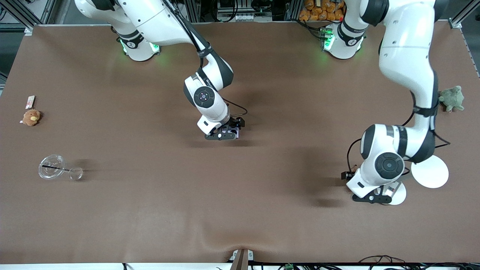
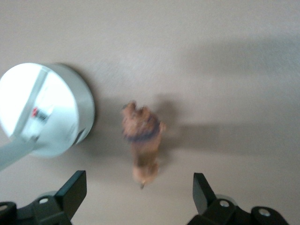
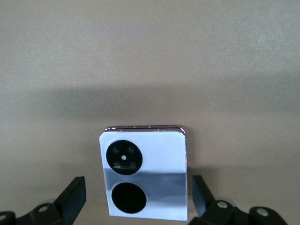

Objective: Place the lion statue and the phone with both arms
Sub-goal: 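Carry the lion toward the lamp while the right gripper grasps the phone, then set the lion beside the lamp base and withdraw the left gripper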

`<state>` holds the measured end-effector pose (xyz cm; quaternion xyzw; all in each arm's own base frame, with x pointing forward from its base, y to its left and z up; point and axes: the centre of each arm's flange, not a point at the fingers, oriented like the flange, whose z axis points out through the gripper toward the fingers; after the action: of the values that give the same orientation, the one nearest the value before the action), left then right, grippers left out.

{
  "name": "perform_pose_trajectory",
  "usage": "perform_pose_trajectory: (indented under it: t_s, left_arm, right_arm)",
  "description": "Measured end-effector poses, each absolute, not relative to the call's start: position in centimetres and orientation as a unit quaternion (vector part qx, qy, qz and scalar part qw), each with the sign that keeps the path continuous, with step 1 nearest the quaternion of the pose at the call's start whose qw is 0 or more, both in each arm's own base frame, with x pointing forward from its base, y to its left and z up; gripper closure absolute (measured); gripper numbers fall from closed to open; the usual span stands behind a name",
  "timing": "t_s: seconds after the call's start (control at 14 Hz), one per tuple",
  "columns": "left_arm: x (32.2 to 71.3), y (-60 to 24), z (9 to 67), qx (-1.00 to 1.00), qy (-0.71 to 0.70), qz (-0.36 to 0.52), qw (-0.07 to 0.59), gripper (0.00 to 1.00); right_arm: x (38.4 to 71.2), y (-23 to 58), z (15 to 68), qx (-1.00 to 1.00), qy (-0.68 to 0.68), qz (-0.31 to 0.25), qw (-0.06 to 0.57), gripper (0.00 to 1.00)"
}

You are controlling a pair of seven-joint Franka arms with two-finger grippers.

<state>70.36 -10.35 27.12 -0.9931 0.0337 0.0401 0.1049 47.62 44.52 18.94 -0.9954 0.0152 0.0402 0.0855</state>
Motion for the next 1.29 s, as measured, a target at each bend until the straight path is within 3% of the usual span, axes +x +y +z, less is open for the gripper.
perform_pose_trajectory:
  t_s: [0.21,0.64,0.79,1.07,1.29]
  left_arm:
    - [68.4,-10.2,34.9,-0.995,0.016,0.051,0.083,0.00]
    - [61.6,-3.1,44.0,-0.998,-0.036,0.034,0.044,0.00]
    - [60.3,-0.8,45.7,-0.998,-0.035,0.026,0.038,0.00]
    - [59.3,-1.0,48.3,-0.999,-0.031,0.012,0.034,0.00]
    - [58.1,-1.2,52.4,-0.999,-0.029,-0.011,0.029,0.00]
  right_arm:
    - [47.3,44.8,18.1,-0.996,0.011,0.039,0.081,0.00]
    - [46.4,45.5,17.0,-0.998,-0.002,0.027,0.065,0.00]
    - [46.5,45.4,17.3,-0.998,-0.007,0.024,0.060,0.15]
    - [46.8,45.3,17.4,-0.998,-0.008,0.027,0.051,0.16]
    - [49.4,43.4,20.0,-0.997,0.014,0.069,0.012,0.16]
